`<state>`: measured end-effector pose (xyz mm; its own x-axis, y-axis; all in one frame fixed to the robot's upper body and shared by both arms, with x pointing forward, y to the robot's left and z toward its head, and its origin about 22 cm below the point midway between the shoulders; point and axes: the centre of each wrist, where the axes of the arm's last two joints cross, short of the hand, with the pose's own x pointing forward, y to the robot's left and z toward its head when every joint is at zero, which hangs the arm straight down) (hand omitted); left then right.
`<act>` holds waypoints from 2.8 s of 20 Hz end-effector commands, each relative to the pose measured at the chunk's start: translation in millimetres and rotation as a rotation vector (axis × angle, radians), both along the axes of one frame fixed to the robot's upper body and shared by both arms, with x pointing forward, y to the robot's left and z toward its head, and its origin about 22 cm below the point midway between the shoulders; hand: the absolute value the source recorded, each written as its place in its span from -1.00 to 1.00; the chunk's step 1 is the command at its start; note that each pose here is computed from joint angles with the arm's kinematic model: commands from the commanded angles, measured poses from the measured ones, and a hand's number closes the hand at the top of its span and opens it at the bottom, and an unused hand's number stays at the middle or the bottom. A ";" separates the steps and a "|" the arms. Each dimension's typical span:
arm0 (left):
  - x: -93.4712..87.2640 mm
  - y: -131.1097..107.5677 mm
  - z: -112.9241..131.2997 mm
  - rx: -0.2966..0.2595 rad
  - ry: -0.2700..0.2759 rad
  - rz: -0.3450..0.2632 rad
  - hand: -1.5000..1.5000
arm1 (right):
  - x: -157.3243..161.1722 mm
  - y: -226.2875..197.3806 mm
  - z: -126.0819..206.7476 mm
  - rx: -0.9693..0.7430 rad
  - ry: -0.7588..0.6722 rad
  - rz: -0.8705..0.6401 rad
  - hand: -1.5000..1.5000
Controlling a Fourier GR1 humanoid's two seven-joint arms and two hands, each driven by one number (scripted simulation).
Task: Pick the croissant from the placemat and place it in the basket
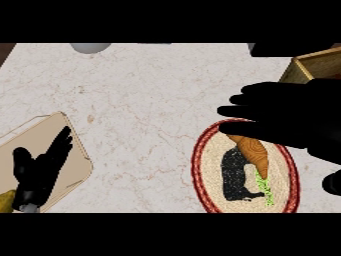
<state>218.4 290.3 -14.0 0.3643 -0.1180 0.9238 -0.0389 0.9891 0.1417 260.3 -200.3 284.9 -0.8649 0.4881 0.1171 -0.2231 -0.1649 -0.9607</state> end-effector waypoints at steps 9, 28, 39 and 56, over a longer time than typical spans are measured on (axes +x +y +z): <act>-17.3 -10.6 -32.1 -0.010 0.178 0.017 0.00 | 2.6 -4.1 57.5 -0.335 0.004 -0.048 -1.00; -27.2 4.0 -26.1 -0.006 0.174 0.022 0.00 | 11.1 4.3 -60.0 -0.243 0.115 -0.028 -1.00; -28.6 -5.8 -39.1 -0.012 0.175 0.022 0.00 | 19.0 -15.0 -119.4 -0.328 0.071 -0.035 -1.00; -16.3 16.7 -36.3 -0.012 0.188 0.032 0.00 | 37.4 -10.4 -179.0 -0.280 0.077 -0.023 -1.00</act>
<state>215.0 307.4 -16.7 0.3757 -0.1080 0.9204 -0.0667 0.9875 0.1431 301.8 -221.4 120.6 -0.8421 0.5386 0.0287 -0.2997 -0.4231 -0.8551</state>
